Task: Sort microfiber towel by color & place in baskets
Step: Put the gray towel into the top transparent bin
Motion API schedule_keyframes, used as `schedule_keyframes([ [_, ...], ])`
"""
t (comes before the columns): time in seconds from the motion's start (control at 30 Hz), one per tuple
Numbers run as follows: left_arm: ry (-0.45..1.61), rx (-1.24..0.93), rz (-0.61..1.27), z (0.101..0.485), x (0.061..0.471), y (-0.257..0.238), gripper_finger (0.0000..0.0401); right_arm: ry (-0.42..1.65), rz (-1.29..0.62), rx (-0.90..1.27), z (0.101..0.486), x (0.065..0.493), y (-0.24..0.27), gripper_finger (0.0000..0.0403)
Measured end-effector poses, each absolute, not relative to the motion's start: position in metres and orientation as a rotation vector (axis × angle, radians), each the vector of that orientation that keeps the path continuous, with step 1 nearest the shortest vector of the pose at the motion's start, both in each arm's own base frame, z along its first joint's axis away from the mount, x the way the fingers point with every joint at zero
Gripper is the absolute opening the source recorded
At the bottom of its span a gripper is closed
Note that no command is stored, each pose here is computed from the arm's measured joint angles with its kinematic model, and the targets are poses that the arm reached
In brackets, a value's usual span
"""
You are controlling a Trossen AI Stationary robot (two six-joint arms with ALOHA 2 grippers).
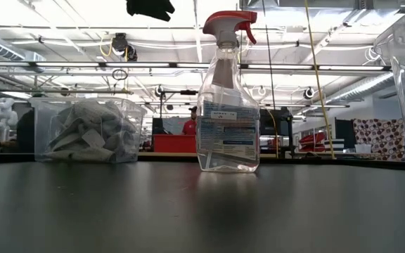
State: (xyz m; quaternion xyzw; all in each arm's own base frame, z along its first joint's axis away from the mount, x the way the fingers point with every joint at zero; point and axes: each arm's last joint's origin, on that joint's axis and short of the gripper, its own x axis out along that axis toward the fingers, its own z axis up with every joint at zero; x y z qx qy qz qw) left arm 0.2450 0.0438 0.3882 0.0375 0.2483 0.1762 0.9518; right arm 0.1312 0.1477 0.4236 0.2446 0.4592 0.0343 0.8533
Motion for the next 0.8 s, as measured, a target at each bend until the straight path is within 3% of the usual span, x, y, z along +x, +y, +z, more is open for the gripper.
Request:
schedule_keyframes([
  [0.57,0.295,0.018,0.023,0.416,0.249,0.034,0.0224,0.438,-0.096,0.097,0.45,0.177,0.123,0.0],
  [0.8,0.231,0.021,-0.025,0.421,0.25,0.033,0.0281,0.276,-0.183,-0.011,0.468,0.203,0.096,0.0],
])
